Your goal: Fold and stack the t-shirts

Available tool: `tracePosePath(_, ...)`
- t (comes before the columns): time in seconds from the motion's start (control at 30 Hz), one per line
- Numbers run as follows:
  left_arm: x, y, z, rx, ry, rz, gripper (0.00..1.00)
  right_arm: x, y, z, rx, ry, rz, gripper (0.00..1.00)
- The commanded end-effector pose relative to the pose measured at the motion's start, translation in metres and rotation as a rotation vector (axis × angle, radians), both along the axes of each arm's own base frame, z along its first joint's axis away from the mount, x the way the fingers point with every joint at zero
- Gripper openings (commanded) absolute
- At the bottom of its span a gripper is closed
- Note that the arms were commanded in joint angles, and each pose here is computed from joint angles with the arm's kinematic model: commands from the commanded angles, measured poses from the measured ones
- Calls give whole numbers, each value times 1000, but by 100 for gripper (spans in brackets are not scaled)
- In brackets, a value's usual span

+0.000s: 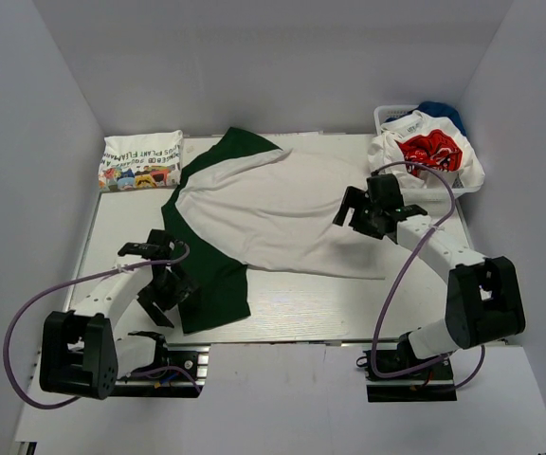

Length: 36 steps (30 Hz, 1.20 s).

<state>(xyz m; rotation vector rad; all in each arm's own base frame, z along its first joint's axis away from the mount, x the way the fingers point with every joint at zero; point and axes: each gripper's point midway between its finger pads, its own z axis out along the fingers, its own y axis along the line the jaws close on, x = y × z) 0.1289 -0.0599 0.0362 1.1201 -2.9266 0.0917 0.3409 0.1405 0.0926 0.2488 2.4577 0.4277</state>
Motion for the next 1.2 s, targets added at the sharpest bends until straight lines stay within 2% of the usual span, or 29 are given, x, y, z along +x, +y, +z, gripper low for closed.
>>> tracePosePath(0.0,-9,-5,-13,-14,38,31,91,9,-8,14,29,-48,-67,90)
tracePosePath(0.13,-10,-14,-27,-70,37,39,57,6,-15,9,40,-24,-98,90)
tracePosePath(0.23,-12,-16,-35,-84,30,38,46,-2,-21,1,42,9,-124,90)
tracePosePath(0.3,-12,-21,-38,-115,19,26,20,-13,-26,-4,53,26,-143,90)
tracePosePath(0.33,-14,-20,-41,-114,28,27,0,-18,-29,-3,55,28,-152,90)
tracePosePath(0.47,-10,-22,-39,-124,27,2,0,-54,-51,-19,-9,101,-212,90)
tracePosePath(0.63,-7,-26,-24,-159,-36,-52,0,-104,-72,-42,-69,199,-272,90)
tracePosePath(0.83,-7,-30,-18,-188,-62,-68,0,-107,-71,-68,-47,240,-285,88)
tracePosePath(0.87,-7,-30,-18,-188,-64,-77,0,-105,-69,-71,-38,248,-279,82)
tracePosePath(0.93,-9,-31,-17,-196,-53,-76,0,-104,-64,-81,-18,280,-268,78)
tracePosePath(0.97,-11,-31,-16,-196,-53,-76,0,-104,-63,-83,-19,288,-262,74)
tracePosePath(1.03,-12,-32,-11,-205,-57,-88,0,-104,-65,-91,-23,309,-268,51)
tracePosePath(1.07,-11,-36,-5,-231,-72,-106,0,-105,-66,-92,-24,312,-266,31)
tracePosePath(1.1,-15,-38,0,-247,-67,-116,0,-110,-66,-92,-26,325,-261,21)
tracePosePath(1.13,-19,-40,3,-269,-61,-128,0,-113,-67,-93,-30,335,-263,5)
tracePosePath(1.17,-23,-45,7,-303,-58,-148,0,-112,-68,-85,-26,307,-266,0)
